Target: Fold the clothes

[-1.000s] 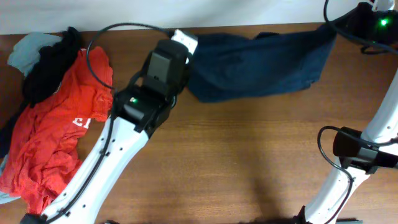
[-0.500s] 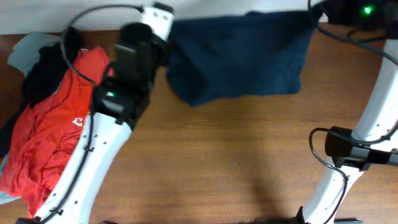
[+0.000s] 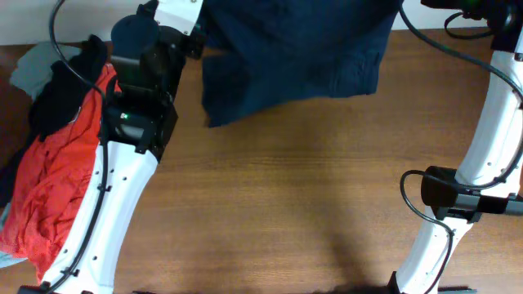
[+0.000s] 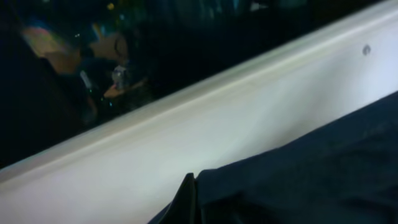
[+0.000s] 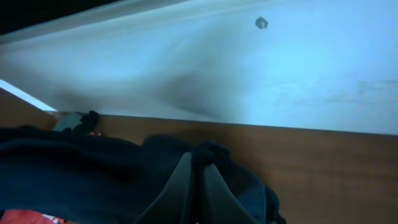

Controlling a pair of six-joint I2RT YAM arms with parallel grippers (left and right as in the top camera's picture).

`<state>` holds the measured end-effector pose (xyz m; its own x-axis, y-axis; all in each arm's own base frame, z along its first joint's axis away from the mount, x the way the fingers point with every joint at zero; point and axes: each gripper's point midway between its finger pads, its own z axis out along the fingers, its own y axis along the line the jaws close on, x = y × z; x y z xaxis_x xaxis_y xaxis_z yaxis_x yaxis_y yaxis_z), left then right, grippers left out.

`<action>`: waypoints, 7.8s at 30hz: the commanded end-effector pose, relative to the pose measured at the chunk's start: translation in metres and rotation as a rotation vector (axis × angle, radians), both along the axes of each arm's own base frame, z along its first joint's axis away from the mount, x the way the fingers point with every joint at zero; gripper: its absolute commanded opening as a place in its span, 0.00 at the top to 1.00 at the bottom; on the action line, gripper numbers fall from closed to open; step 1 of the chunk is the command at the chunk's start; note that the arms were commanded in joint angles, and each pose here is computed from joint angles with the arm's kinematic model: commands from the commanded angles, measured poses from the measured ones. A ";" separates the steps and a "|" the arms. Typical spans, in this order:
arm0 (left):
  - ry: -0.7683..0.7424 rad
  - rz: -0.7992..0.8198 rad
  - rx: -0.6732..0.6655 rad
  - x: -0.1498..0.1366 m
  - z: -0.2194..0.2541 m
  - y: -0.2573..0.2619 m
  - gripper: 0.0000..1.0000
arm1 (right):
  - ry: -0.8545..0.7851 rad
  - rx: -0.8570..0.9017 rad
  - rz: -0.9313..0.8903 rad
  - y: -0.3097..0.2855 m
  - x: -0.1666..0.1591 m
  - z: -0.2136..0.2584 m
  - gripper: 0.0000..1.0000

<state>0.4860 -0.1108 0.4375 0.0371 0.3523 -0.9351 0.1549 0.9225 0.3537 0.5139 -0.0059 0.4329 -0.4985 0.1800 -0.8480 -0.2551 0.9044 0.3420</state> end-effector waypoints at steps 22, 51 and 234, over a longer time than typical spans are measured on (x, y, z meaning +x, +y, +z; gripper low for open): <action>0.723 0.160 -0.064 -0.059 -0.148 0.057 1.00 | 0.462 -0.205 -0.417 -0.099 -0.062 -0.089 0.96; 0.905 0.200 -0.093 -0.057 -0.205 0.052 1.00 | 0.780 -0.154 -0.353 -0.086 -0.089 -0.163 0.96; 1.017 -0.125 -0.188 0.073 -0.363 -0.132 0.99 | 1.011 0.526 -0.509 -0.155 -0.206 -0.374 0.55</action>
<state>0.5499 -0.2474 0.0320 -0.8212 0.2384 -0.5185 0.3925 0.8955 -0.2099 0.3143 -0.1637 0.0625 -0.6424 0.7571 0.1189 0.6751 0.4856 0.5554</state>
